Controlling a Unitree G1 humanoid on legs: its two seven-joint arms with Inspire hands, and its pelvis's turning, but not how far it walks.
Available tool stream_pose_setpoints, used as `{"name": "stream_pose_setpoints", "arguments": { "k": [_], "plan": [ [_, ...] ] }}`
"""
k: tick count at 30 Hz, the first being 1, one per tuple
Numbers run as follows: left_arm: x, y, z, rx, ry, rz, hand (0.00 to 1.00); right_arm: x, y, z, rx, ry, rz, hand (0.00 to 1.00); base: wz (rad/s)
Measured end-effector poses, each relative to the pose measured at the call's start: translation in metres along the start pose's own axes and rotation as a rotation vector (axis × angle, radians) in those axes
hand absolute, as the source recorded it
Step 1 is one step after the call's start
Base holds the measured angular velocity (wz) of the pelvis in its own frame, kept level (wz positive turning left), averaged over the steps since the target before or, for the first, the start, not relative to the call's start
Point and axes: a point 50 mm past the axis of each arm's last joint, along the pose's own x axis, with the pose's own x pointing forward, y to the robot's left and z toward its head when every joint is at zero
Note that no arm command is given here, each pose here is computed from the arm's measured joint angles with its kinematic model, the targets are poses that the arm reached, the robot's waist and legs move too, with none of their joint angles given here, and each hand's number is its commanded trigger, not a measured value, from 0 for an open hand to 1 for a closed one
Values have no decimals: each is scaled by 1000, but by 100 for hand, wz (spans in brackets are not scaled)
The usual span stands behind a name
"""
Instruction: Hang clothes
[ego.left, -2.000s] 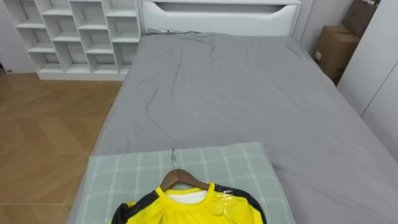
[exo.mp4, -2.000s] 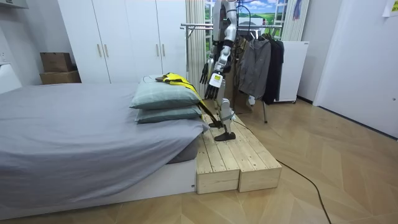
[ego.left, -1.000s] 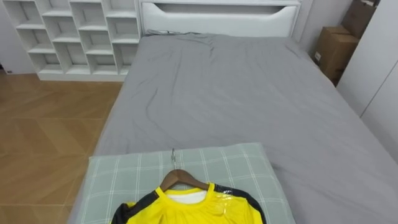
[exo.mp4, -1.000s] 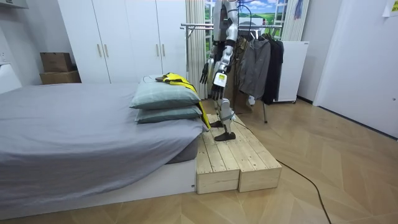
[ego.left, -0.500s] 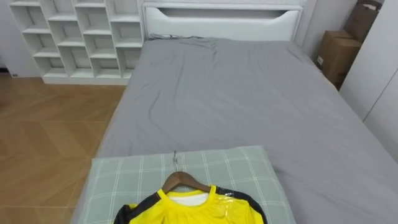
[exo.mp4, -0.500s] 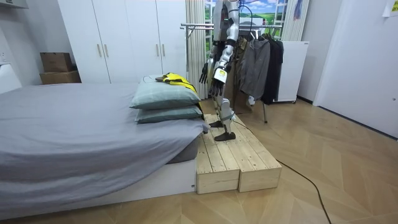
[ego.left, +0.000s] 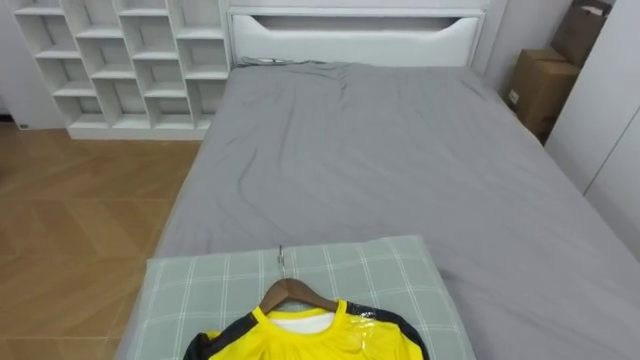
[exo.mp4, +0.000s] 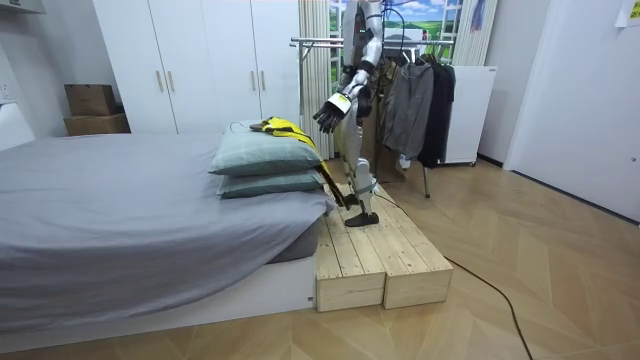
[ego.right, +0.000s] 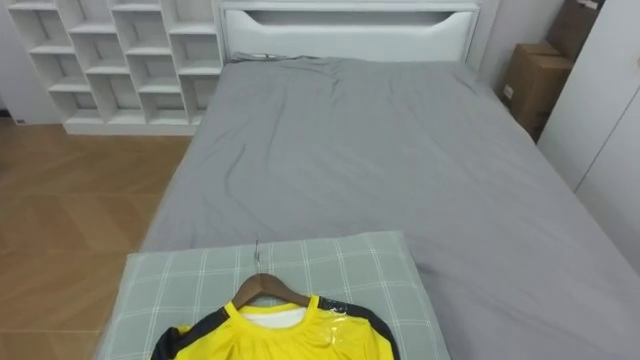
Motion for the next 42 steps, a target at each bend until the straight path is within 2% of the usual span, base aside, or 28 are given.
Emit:
{"name": "stream_pose_setpoints", "arguments": {
  "k": [8,15,27,33,42],
  "plan": [
    [-2,-2,24,96,-217,59,0,0,-1,-1,13,5,-18,0,0],
    [2,6,57,58,-366,147,0,0,-2,0,6,2,-23,0,0],
    [-3,-3,85,181,-591,133,0,0,-2,2,9,-4,-14,0,0],
    [-5,-10,99,238,-688,123,0,0,-3,2,8,-8,-15,0,0],
    [-8,-15,102,318,-740,106,0,0,-2,4,10,-17,-8,0,-2]
  ]
}}
